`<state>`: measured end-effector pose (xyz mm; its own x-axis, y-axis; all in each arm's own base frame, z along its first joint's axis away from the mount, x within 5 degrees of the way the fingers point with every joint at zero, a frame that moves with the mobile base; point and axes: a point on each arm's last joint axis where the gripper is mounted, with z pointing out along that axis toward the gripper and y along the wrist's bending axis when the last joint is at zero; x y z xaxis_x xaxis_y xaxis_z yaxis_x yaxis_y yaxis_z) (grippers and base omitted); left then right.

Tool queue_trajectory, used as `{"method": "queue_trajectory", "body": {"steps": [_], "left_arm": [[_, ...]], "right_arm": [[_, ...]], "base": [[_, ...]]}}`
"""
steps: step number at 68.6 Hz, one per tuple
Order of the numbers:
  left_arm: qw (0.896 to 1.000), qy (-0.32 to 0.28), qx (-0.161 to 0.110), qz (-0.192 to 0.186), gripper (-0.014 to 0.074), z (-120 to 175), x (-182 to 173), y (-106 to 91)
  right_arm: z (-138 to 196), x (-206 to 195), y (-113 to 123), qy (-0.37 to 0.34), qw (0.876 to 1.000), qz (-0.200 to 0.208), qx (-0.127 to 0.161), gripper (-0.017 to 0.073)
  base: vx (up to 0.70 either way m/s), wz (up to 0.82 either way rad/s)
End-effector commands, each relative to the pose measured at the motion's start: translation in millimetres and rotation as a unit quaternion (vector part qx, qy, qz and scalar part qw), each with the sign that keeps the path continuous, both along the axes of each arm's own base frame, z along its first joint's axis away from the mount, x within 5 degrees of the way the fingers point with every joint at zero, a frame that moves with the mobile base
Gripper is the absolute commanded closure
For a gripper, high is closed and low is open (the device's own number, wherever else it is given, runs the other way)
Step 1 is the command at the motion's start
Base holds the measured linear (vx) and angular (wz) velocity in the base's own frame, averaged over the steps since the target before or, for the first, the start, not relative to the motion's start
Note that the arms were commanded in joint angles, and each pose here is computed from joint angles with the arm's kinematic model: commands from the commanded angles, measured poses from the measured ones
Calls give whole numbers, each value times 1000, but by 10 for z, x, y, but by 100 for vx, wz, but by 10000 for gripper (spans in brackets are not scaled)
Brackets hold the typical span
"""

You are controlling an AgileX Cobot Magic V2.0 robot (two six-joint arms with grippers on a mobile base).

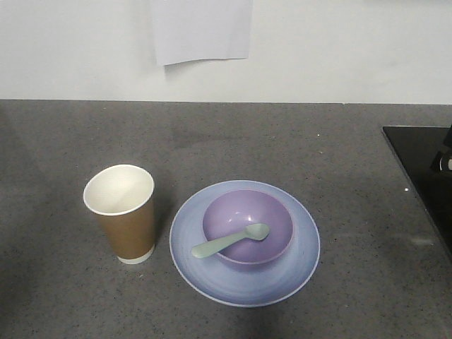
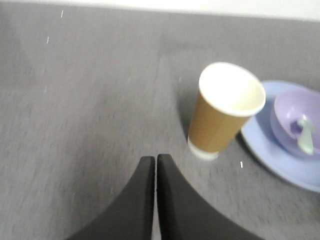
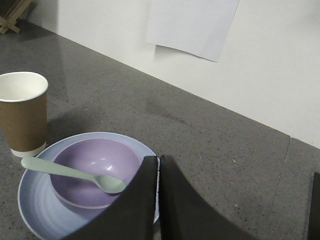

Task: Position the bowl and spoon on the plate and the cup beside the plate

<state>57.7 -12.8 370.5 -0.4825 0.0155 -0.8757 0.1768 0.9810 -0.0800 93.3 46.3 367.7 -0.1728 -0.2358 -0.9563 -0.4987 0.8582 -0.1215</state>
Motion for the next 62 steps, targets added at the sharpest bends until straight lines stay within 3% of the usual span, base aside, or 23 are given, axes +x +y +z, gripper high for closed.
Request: {"method": "queue_trajectory", "body": {"steps": [1,13,22,28,44,53,62], "left_arm": [[995,-95,-9,-17,601,-96,199,-66],[983,-179,-40,7,601,-835,250,-47],[981,-181,-44,52,601,-1365,115,39],[979,-184,-39,82,601,-1560,40,85],[975,-182,-30,121,601,-1775,-42,131],[975,-171,-62,127,601,-1922,-20,123],[971,-190,-63,127,601,-1866,-18,126]], "right_arm": [[131,16,-16,-40,999,-13,21,561],[131,16,-16,-40,999,-13,21,561],[131,16,-16,-40,999,-13,21,561],[131,16,-16,-40,999,-13,21,561],[129,15,-16,-39,999,-13,20,561],[130,12,-17,-40,999,-13,21,561],[130,12,-17,-40,999,-13,21,561]], "base": [[0,0],[0,0],[0,0],[0,0],[0,0],[0,0],[0,0]]}}
